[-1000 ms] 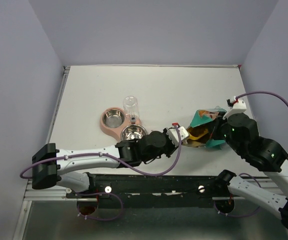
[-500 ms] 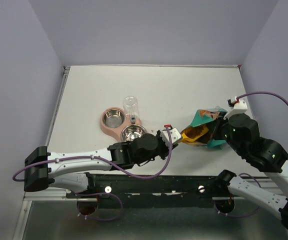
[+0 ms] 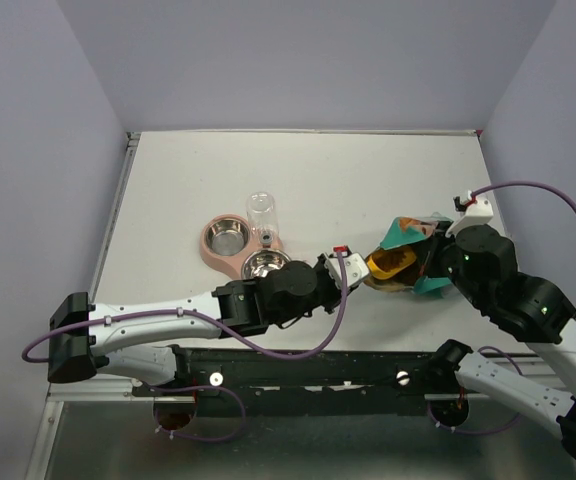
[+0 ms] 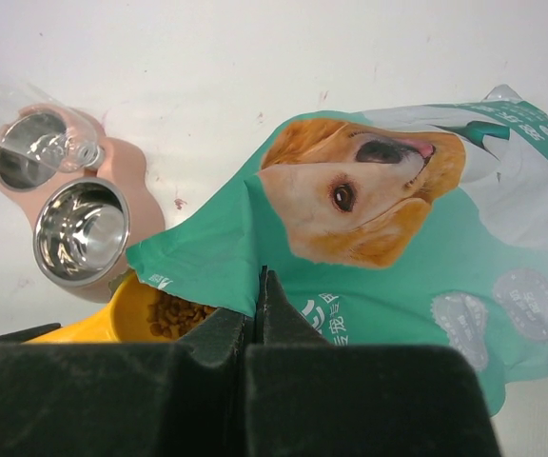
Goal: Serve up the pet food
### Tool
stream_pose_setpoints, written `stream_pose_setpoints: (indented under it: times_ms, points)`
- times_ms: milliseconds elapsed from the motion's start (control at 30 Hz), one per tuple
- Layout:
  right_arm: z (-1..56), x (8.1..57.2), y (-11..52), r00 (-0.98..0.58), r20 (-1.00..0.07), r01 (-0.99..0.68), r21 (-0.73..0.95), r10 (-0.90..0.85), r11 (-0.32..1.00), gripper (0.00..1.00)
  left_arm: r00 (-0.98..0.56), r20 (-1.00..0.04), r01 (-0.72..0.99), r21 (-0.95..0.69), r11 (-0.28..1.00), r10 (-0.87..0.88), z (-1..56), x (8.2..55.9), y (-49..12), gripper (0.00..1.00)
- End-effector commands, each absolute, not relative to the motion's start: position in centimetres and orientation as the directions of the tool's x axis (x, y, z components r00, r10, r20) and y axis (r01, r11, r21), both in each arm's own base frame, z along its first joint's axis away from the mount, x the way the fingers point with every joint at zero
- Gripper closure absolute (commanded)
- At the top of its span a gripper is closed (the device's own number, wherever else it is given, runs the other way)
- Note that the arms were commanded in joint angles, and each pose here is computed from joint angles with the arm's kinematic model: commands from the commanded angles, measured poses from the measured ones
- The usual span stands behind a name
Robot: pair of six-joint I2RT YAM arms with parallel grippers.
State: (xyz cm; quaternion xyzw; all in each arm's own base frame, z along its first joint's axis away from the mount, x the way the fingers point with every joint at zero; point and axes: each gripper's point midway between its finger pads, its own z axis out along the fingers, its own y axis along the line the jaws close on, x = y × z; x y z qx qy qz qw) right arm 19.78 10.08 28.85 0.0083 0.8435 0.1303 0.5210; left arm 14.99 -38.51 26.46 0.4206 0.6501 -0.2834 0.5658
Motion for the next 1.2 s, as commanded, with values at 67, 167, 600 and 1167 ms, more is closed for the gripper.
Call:
stream_pose_setpoints:
  times_ms: [67,167,600,1167]
  points:
    - [30.0,19.8,9.8,-0.417,-0.888,-0.115,0.265,0.195,0.957,1.0,0.066,-0.981,0.825,0.155,0.544,0.18,29.5,15.9,-37.9,1.0]
    - [30.1,19.9,9.9,-0.417,-0.891,-0.12,0.252,0.182,0.96,1.0,0.055,-0.977,0.836,0.159,0.526,0.208,28.5,15.4,-38.1,1.0]
    - [30.2,19.8,9.1,-0.406,-0.899,-0.101,0.225,0.166,0.969,1.0,0.059,-0.972,0.875,0.16,0.457,0.227,26.7,14.6,-41.0,1.0]
    - [30.3,20.7,8.6,-0.413,-0.892,-0.022,0.212,0.184,0.977,1.0,0.101,-0.989,0.85,0.144,0.507,0.113,31.5,13.5,-35.9,1.0]
